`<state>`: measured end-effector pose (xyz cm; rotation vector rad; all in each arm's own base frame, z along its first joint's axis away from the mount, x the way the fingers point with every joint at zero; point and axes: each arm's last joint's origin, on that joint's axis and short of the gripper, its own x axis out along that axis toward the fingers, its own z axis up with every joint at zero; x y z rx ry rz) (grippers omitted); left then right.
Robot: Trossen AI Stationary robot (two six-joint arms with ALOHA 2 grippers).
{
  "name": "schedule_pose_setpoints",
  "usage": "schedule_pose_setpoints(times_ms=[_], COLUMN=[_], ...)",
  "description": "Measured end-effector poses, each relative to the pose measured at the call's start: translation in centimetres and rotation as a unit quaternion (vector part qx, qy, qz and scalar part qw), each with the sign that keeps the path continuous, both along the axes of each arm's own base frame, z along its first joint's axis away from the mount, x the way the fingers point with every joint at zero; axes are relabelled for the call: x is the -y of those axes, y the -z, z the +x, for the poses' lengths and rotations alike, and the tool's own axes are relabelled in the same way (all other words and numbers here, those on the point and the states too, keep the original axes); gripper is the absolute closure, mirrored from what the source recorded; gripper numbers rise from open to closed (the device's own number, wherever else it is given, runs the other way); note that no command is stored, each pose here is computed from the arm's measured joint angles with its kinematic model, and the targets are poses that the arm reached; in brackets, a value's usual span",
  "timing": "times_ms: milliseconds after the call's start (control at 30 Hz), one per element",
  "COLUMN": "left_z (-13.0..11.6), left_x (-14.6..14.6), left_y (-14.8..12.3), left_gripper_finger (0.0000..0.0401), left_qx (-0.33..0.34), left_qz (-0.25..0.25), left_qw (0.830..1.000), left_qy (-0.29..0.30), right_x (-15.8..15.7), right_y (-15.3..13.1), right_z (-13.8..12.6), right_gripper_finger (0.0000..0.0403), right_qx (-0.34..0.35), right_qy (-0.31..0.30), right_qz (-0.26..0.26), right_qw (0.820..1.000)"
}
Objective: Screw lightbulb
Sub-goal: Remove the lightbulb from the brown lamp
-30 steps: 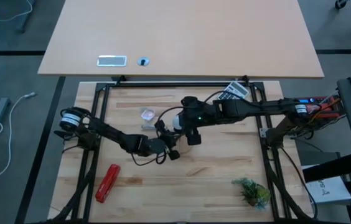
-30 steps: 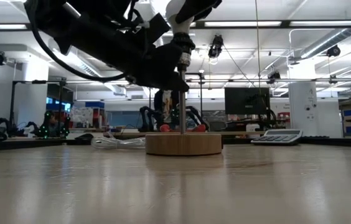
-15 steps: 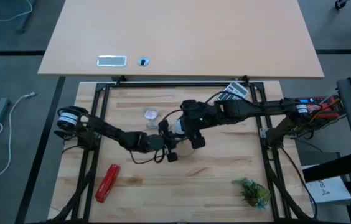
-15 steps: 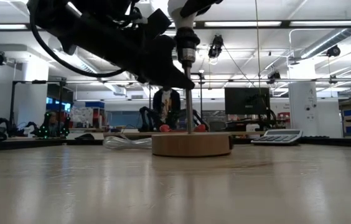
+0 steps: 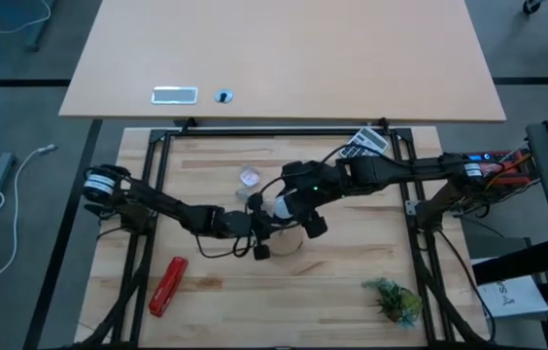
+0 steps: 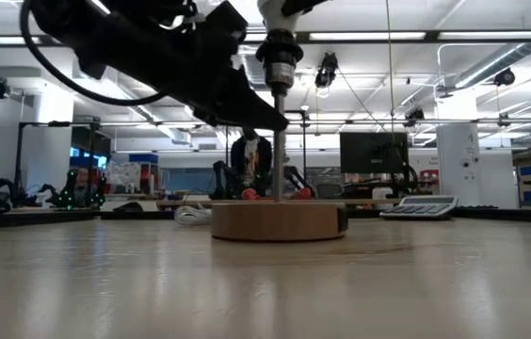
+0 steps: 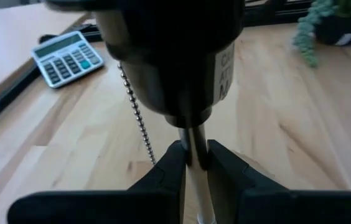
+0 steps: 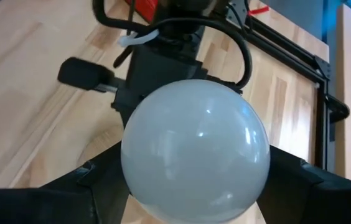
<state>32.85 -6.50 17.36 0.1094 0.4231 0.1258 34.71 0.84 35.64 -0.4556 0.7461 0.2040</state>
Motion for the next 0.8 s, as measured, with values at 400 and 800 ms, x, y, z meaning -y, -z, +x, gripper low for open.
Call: schedule_pose_setpoints(times_ms=[400, 800], left_z=[-1.0, -1.4], left_x=[0.3, 0.3], left_y=[-0.8, -0.4], left_gripper_finger=[0.0367, 0.0368], left_qx=[0.003, -0.008], left_qz=[-0.023, -0.011], left_qw=[1.000, 1.000], left_qy=[0.022, -0.016], right_x=[-0.4, -0.1], right_y=[-0.3, -0.5], right_z=[0.1, -0.3], right_gripper_finger=[0.0121, 0.0097], right_qx=[0.015, 0.014], right_qy=[-0.033, 0.030], right_qz=[0.008, 0.004], right_qw=[0.999, 0.999])
